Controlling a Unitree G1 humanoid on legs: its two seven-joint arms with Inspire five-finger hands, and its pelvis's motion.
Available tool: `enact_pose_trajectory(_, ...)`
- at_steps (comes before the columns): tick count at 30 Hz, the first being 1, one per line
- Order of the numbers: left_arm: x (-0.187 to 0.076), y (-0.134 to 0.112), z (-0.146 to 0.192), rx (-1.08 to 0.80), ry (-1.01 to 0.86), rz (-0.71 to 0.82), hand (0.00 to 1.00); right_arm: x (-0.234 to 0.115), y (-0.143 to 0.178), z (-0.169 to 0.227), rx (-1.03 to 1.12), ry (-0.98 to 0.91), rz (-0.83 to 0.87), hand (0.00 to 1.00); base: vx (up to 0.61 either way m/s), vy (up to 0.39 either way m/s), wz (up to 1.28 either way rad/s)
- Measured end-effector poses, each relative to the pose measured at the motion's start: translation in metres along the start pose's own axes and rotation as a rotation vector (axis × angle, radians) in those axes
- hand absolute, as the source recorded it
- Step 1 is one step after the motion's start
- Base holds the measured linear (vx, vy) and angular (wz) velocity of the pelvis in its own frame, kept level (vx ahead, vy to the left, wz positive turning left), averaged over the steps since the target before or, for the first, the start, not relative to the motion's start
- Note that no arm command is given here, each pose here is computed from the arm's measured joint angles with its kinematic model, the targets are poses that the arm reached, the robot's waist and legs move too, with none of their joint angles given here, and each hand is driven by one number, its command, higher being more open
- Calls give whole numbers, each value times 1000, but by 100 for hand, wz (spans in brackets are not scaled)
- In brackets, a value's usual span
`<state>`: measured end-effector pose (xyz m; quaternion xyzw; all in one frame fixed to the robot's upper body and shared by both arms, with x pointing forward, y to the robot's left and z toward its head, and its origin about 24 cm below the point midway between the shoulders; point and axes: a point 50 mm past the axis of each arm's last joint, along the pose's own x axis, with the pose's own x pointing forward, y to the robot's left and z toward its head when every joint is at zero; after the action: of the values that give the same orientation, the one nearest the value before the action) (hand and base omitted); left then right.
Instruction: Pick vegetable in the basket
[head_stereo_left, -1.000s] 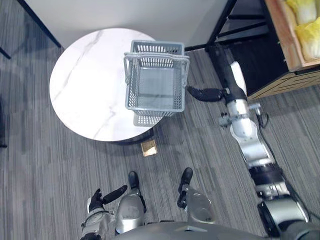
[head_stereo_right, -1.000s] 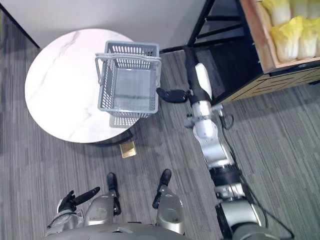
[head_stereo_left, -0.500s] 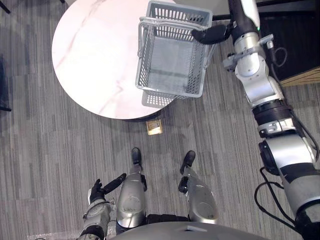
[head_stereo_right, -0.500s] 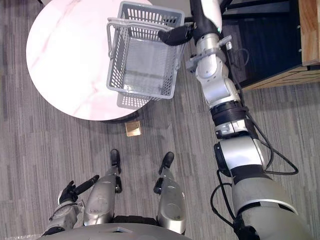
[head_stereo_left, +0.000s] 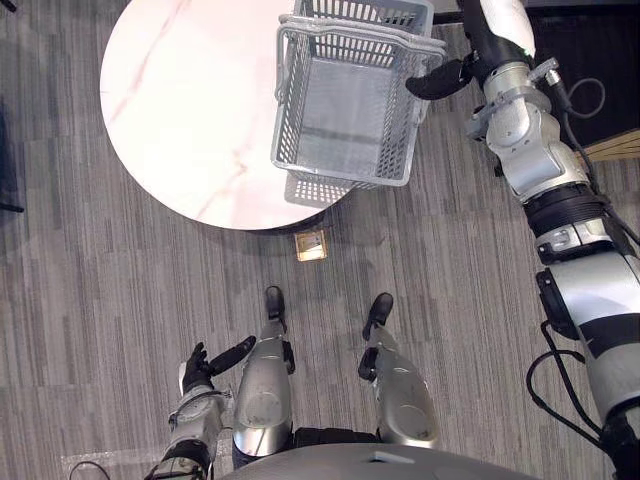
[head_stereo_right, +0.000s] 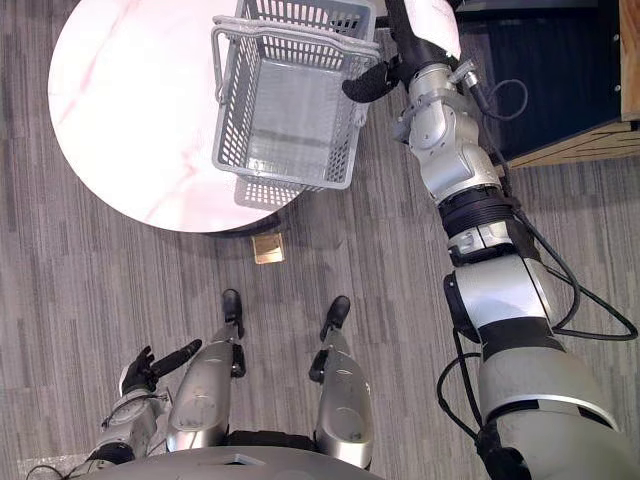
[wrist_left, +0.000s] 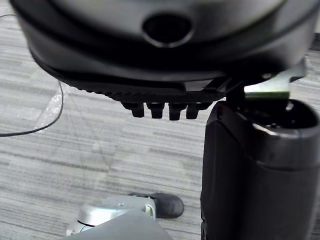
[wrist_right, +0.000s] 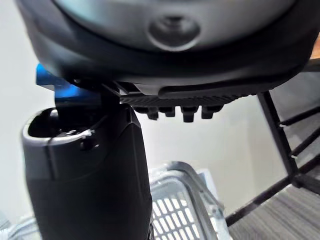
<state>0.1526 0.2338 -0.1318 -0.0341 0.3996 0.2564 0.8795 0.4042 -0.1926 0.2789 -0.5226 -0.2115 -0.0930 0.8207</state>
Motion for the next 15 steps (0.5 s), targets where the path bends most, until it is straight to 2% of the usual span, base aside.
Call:
enact_pose_trajectory(7,0,-3,2,9,-11,-11,100,-2,4,-2,-100,-28,59,0,0,0,0)
enact_pose_trajectory(15,0,-5,4,20,-27,-20,100,0,1,-6,-111,-9,56,0,-3,2,0)
